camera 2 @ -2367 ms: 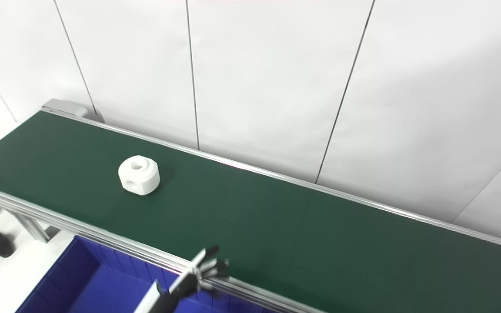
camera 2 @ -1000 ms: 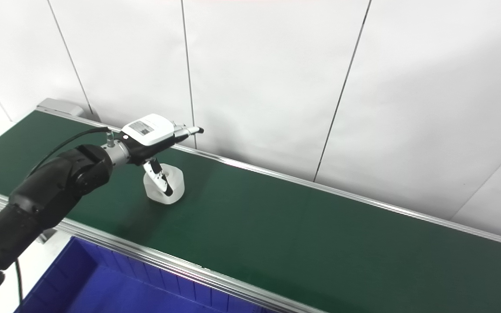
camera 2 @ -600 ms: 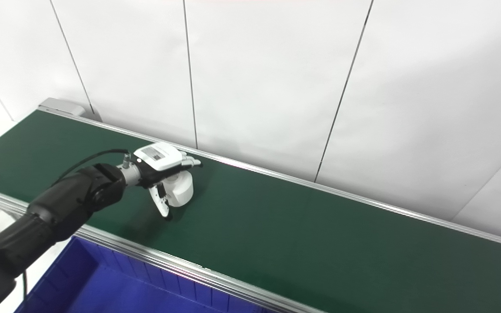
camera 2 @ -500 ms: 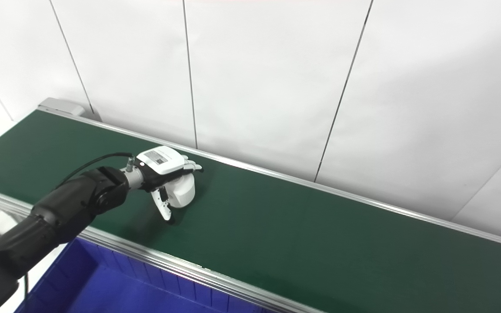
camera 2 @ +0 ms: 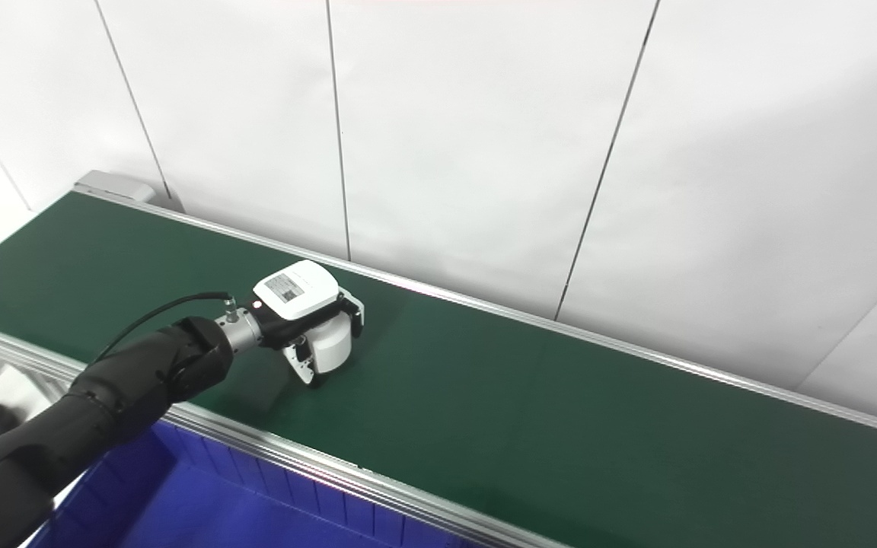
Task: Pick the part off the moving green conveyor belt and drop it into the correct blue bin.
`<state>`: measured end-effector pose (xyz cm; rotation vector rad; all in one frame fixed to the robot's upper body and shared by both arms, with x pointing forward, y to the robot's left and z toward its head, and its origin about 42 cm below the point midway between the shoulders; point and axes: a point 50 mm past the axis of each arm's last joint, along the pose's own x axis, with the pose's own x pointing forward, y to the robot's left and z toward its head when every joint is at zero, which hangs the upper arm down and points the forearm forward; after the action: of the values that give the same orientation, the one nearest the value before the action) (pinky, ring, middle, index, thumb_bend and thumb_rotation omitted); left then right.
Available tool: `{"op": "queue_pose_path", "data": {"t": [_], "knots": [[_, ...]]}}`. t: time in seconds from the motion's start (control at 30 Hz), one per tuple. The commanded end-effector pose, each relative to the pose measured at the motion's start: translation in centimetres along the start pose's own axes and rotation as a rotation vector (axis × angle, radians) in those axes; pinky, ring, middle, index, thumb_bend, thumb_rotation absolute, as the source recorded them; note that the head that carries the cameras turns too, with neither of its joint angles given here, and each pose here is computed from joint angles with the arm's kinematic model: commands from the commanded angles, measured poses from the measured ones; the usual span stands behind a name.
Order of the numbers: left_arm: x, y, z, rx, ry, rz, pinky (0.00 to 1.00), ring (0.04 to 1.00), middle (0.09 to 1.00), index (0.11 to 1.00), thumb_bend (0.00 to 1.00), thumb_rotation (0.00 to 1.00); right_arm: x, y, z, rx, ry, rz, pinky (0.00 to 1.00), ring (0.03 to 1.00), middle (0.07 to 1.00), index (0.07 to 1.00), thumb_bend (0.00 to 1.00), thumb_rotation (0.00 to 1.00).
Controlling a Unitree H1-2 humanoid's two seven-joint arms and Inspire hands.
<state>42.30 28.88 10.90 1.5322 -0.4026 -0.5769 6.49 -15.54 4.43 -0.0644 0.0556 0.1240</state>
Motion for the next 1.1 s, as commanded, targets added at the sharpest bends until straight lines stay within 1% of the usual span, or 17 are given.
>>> {"op": "queue_pose_path", "data": {"t": [0.0, 0.13, 0.17, 0.3, 0.4, 0.43, 0.53, 0.57, 0.6, 0.67, 0.7, 0.73, 0.83, 0.87, 0.93, 1.0, 1.07], "knots": [[1.5, 3.1, -0.5, 0.033, -0.027, 0.095, 0.45, 0.452, 0.488, 0.495, 0.50, 0.00, -0.2, 0.3, 1.0, 0.023, -0.065, -0.005, 0.94, 0.975, 1.000, 1.000, 1.00, 1.00], [1.7, 4.0, -0.4, 0.012, -0.041, 0.123, 0.43, 0.445, 0.495, 0.493, 0.50, 0.00, -0.2, 0.4, 1.0, 0.030, -0.064, -0.001, 0.94, 0.970, 1.000, 1.000, 1.00, 1.00], [1.5, 4.4, -0.4, 0.006, -0.046, 0.141, 0.42, 0.445, 0.496, 0.492, 0.50, 0.00, -0.2, 0.4, 1.0, 0.030, -0.065, 0.000, 0.94, 0.969, 1.000, 1.000, 1.00, 1.00], [0.5, 6.8, 0.5, 0.009, -0.099, 0.197, 0.40, 0.425, 0.470, 0.524, 0.50, 0.00, -0.2, 0.4, 1.4, 0.041, -0.073, 0.004, 0.94, 0.970, 1.000, 1.000, 1.00, 1.00], [-1.4, 9.8, 2.3, 0.013, -0.161, 0.252, 0.39, 0.421, 0.469, 0.524, 0.50, 0.00, -0.3, 0.0, 1.9, 0.037, -0.081, 0.014, 0.95, 0.975, 1.000, 1.000, 1.00, 1.00], [-2.0, 10.5, 2.9, 0.015, -0.171, 0.261, 0.40, 0.426, 0.468, 0.521, 0.50, 0.00, -0.4, -0.1, 2.1, 0.034, -0.083, 0.017, 0.95, 0.981, 1.000, 1.000, 1.00, 1.00], [-5.5, 13.4, 5.7, 0.004, -0.220, 0.298, 0.40, 0.431, 0.472, 0.518, 0.50, 0.00, -0.4, -0.6, 2.7, 0.037, -0.090, 0.022, 0.97, 0.996, 1.000, 1.000, 1.00, 1.00], [-6.7, 13.9, 6.6, -0.005, -0.232, 0.305, 0.40, 0.431, 0.473, 0.518, 0.50, 0.00, -0.4, -0.8, 2.9, 0.041, -0.092, 0.022, 0.97, 0.997, 1.000, 1.000, 1.00, 1.00], [-7.4, 14.2, 7.1, -0.011, -0.236, 0.306, 0.39, 0.426, 0.471, 0.521, 0.50, 0.00, -0.4, -0.9, 3.1, 0.043, -0.092, 0.023, 0.97, 0.997, 1.000, 1.000, 1.00, 1.00], [-9.5, 14.1, 8.3, -0.032, -0.226, 0.296, 0.38, 0.416, 0.453, 0.527, 0.50, 0.00, -0.4, -1.1, 3.2, 0.045, -0.093, 0.026, 0.98, 0.999, 1.000, 1.000, 1.00, 1.00], [-10.7, 13.6, 9.0, -0.054, -0.215, 0.284, 0.37, 0.412, 0.444, 0.530, 0.50, 0.00, -0.4, -1.3, 3.3, 0.049, -0.095, 0.029, 0.98, 1.000, 1.000, 1.000, 1.00, 1.00], [-11.6, 13.3, 9.4, -0.069, -0.207, 0.275, 0.36, 0.403, 0.447, 0.534, 0.50, 0.00, -0.4, -1.3, 3.4, 0.051, -0.096, 0.030, 0.99, 1.000, 1.000, 1.000, 1.00, 1.00], [-14.5, 11.3, 11.6, -0.135, -0.169, 0.223, 0.37, 0.417, 0.482, 0.512, 0.50, 0.00, -0.5, -1.7, 3.6, 0.049, -0.089, 0.031, 1.00, 1.000, 1.000, 1.000, 1.00, 1.00], [-15.3, 10.6, 12.3, -0.158, -0.155, 0.205, 0.37, 0.419, 0.480, 0.517, 0.50, 0.00, -0.6, -1.9, 3.6, 0.046, -0.088, 0.030, 0.99, 1.000, 1.000, 1.000, 0.99, 1.00], [-15.9, 10.1, 13.0, -0.179, -0.140, 0.189, 0.37, 0.420, 0.482, 0.518, 0.50, 0.00, -0.6, -2.1, 3.7, 0.043, -0.088, 0.028, 0.99, 0.999, 1.000, 1.000, 0.98, 1.00], [-17.0, 8.8, 14.1, -0.220, -0.124, 0.156, 0.37, 0.415, 0.488, 0.517, 0.50, 0.00, -0.6, -2.3, 3.8, 0.043, -0.087, 0.026, 0.97, 0.989, 1.000, 1.000, 0.97, 1.00], [-18.5, 6.0, 15.8, -0.283, -0.084, 0.125, 0.37, 0.420, 0.494, 0.508, 0.50, 0.00, -0.7, -2.6, 3.6, 0.041, -0.084, 0.030, 0.96, 0.978, 1.000, 1.000, 0.96, 1.00]]}}
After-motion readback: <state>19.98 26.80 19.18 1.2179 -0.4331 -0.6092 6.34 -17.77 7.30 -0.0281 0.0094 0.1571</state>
